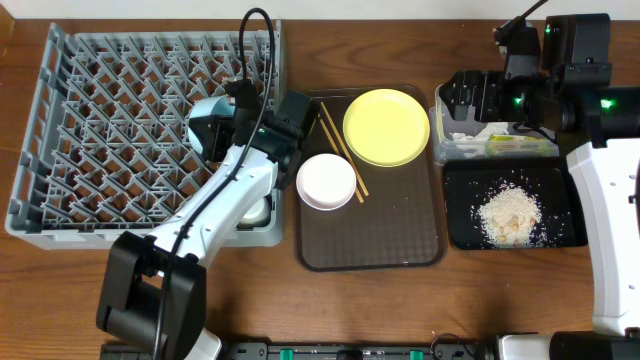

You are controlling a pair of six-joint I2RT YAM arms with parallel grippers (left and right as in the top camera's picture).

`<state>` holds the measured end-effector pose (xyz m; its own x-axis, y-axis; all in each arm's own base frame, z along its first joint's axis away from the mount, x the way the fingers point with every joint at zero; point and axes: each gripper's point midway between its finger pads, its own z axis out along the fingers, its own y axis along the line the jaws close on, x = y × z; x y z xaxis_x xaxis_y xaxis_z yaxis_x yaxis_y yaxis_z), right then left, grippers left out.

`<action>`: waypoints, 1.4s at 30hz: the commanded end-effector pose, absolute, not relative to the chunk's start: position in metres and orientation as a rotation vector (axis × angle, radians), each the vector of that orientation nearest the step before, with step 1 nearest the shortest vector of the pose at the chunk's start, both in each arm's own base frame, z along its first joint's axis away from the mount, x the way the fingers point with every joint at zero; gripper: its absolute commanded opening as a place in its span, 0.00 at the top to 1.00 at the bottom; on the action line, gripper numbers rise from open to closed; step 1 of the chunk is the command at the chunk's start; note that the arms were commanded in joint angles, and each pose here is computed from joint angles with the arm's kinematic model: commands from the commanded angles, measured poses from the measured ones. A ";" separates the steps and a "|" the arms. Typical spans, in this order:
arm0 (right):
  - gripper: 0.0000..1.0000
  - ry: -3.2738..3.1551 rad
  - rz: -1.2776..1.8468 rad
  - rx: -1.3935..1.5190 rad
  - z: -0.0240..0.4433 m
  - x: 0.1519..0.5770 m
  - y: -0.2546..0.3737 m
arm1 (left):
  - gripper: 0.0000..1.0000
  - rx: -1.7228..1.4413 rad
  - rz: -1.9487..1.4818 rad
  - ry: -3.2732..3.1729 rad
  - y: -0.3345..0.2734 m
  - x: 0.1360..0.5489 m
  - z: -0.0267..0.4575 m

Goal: Sort waste into correct bins and load items into the dishwasher
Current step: 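Carry the light-blue bowl to the rack and set it upright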

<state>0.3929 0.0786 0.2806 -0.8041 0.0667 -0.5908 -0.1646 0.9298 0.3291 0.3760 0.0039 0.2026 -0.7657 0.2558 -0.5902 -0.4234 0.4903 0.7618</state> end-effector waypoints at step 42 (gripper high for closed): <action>0.01 2.453 0.478 -0.068 0.283 0.395 0.077 | 0.93 -0.092 1.500 1.915 -0.002 0.372 0.200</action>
